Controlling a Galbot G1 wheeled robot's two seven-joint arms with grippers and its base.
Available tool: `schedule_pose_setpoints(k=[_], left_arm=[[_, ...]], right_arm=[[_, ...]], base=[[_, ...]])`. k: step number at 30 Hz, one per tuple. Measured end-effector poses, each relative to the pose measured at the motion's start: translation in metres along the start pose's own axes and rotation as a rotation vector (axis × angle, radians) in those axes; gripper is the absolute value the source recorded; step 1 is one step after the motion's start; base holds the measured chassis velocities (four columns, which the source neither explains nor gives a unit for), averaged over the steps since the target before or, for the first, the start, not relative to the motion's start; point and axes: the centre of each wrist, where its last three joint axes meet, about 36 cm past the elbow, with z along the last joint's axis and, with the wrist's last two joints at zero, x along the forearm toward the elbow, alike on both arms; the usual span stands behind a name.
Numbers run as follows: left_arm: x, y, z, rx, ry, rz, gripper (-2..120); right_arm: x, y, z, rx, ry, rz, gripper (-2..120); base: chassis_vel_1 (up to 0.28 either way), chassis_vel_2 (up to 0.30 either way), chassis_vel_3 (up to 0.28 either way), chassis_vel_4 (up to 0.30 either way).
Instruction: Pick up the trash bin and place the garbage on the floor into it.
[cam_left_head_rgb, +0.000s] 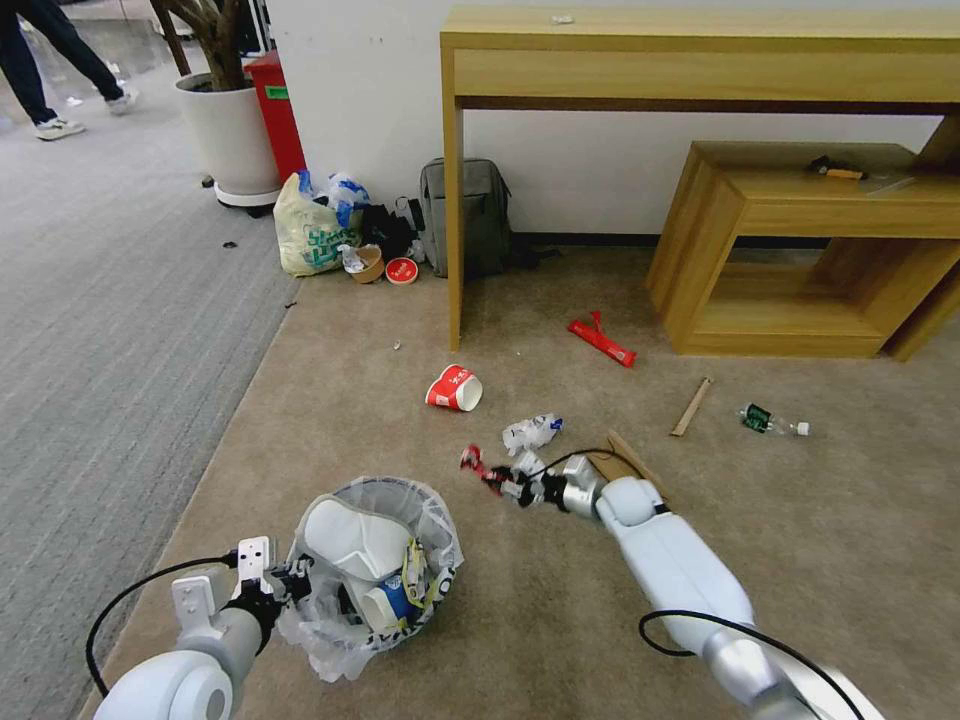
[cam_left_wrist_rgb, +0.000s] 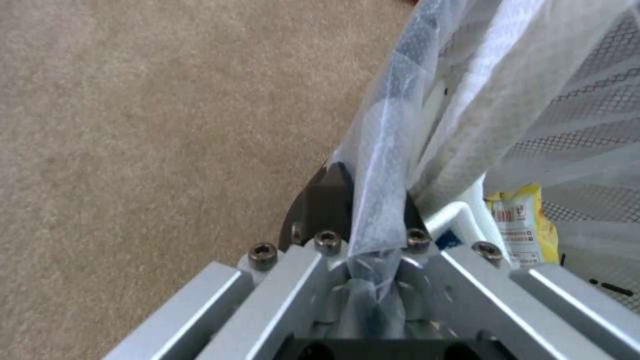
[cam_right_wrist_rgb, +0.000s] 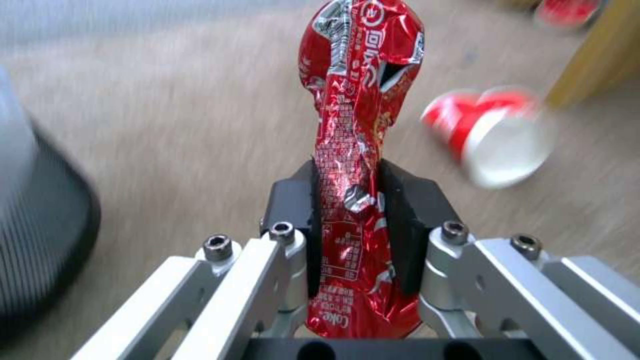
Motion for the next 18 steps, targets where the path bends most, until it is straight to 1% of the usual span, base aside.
schedule_pose_setpoints(k=[1, 3, 4, 5, 7, 8, 9, 10, 11, 12, 14, 15, 17, 18], left_arm=[[0.000, 0.000, 0.000, 0.000, 0.000, 0.000, 0], [-0.003, -0.002, -0.001, -0.003, 0.000, 0.007, 0], [-0.004, -0.003, -0.001, -0.003, 0.001, 0.009, 0], [-0.004, -0.003, -0.001, -0.003, 0.001, 0.009, 0], [-0.007, -0.004, -0.001, -0.008, 0.007, 0.012, 0], [-0.007, -0.004, -0.001, -0.008, 0.007, 0.012, 0], [-0.008, -0.005, -0.001, -0.009, 0.009, 0.013, 0], [-0.009, -0.006, -0.002, -0.012, 0.011, 0.016, 0], [-0.009, -0.006, -0.002, -0.014, 0.012, 0.018, 0], [-0.009, -0.006, -0.002, -0.014, 0.012, 0.018, 0], [-0.010, -0.007, -0.002, -0.017, 0.015, 0.020, 0], [-0.010, -0.007, -0.002, -0.017, 0.015, 0.020, 0], [-0.009, -0.007, -0.002, -0.021, 0.017, 0.020, 0], [-0.009, -0.007, -0.002, -0.021, 0.017, 0.020, 0]], right_arm=[[0.000, 0.000, 0.000, 0.000, 0.000, 0.000, 18], [0.014, -0.002, -0.032, 0.016, -0.082, 0.028, 18], [0.018, -0.003, -0.043, 0.024, -0.107, 0.032, 18], [0.018, -0.003, -0.043, 0.024, -0.107, 0.032, 18], [0.027, 0.000, -0.090, 0.052, -0.201, 0.033, 18], [0.027, 0.000, -0.090, 0.052, -0.201, 0.033, 18], [0.028, 0.003, -0.102, 0.055, -0.224, 0.028, 18], [0.028, 0.010, -0.125, 0.060, -0.262, 0.007, 18], [0.026, 0.017, -0.138, 0.064, -0.283, -0.011, 18], [0.026, 0.017, -0.138, 0.064, -0.283, -0.011, 18], [0.019, 0.032, -0.160, 0.074, -0.313, -0.057, 18], [0.019, 0.032, -0.160, 0.074, -0.313, -0.057, 18], [0.006, 0.055, -0.173, 0.079, -0.325, -0.118, 18], [0.006, 0.055, -0.173, 0.079, -0.325, -0.118, 18]], base=[[0.000, 0.000, 0.000, 0.000], [0.000, 0.000, 0.000, 0.000], [0.000, 0.000, 0.000, 0.000], [0.000, 0.000, 0.000, 0.000], [0.000, 0.000, 0.000, 0.000], [0.000, 0.000, 0.000, 0.000], [0.000, 0.000, 0.000, 0.000], [0.000, 0.000, 0.000, 0.000], [0.000, 0.000, 0.000, 0.000], [0.000, 0.000, 0.000, 0.000], [0.000, 0.000, 0.000, 0.000], [0.000, 0.000, 0.000, 0.000], [0.000, 0.000, 0.000, 0.000], [0.000, 0.000, 0.000, 0.000]])
